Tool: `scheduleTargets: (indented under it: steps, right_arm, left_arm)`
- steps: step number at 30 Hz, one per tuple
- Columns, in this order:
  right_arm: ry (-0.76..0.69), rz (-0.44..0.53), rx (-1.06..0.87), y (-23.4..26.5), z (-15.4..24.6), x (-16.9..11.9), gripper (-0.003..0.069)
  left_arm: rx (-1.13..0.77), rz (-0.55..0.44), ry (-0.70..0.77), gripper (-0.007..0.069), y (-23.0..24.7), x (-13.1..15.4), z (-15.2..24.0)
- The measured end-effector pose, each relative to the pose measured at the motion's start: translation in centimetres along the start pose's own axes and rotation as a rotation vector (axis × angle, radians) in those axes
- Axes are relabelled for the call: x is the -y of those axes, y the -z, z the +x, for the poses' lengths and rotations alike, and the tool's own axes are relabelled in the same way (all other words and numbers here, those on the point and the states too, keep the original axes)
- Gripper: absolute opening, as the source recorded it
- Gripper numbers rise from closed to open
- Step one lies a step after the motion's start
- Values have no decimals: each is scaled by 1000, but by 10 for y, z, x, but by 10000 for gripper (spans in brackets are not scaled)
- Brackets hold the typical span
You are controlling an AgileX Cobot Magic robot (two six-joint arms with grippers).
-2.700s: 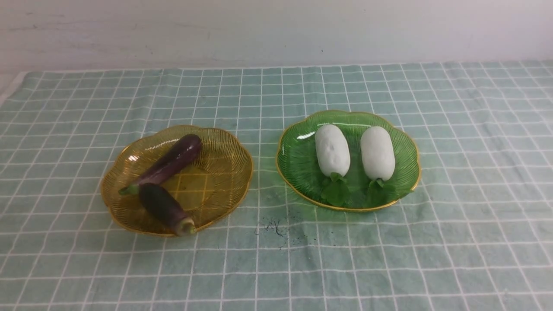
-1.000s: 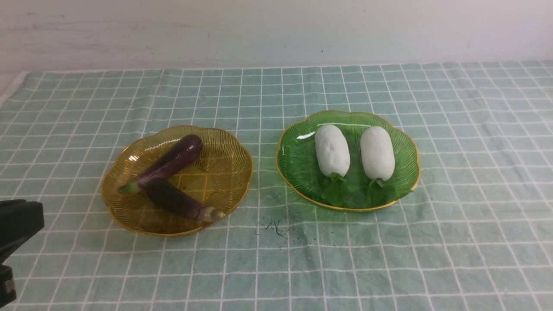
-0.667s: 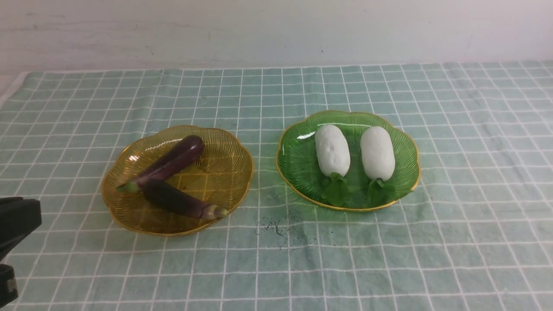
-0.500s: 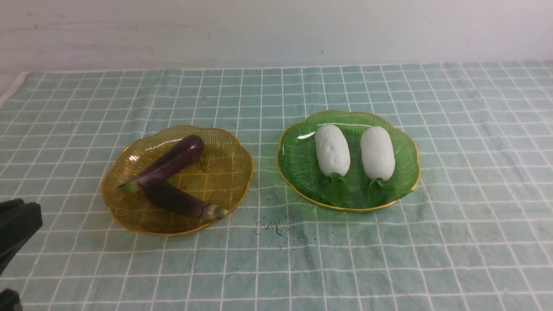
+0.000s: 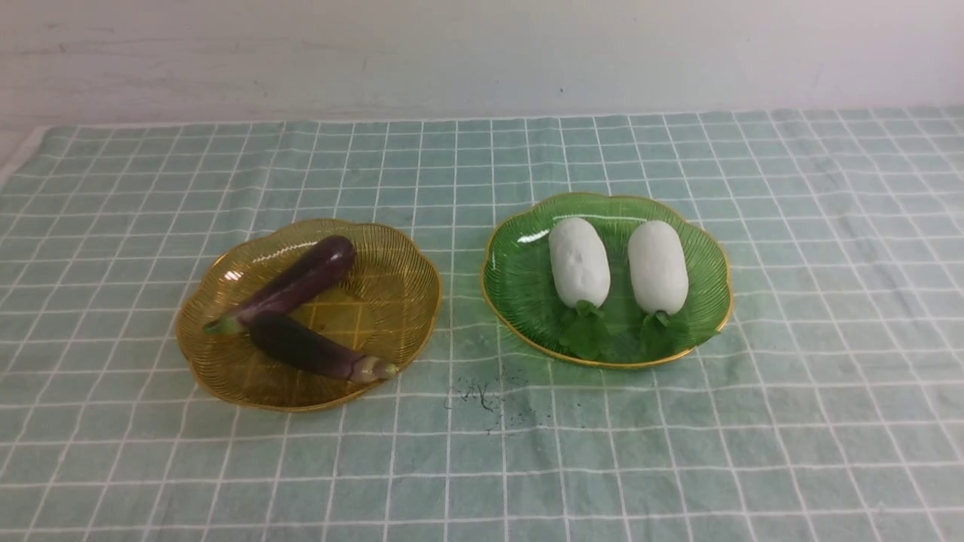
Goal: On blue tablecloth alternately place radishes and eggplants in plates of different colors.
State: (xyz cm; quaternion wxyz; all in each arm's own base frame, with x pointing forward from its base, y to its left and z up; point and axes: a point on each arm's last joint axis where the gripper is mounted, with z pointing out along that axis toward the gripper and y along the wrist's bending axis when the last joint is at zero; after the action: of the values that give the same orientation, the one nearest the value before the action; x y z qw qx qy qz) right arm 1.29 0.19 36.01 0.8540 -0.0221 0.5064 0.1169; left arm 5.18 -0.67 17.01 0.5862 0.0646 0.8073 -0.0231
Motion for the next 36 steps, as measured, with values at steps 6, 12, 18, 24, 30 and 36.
scheduleTargets:
  steps: [6,12,18,24,30,36]
  right_arm:
    - [0,0,-1,0,0,0,-13]
    - [0,0,-3,0,0,0,-13]
    - [0,0,-3,0,0,0,-13]
    - [0,0,-3,0,0,0,-13]
    - [32,-1,-3,0,0,0,-13]
    - [233,-7,-116,-2,11,1,-13]
  left_arm:
    - [1,0,-1,68,0,0,0]
    - [1,0,-1,68,0,0,0]
    - [1,0,-1,68,0,0,0]
    - [1,0,-1,68,0,0,0]
    - [1,0,-1,68,0,0,0]
    - [1,0,-1,68,0,0,0]
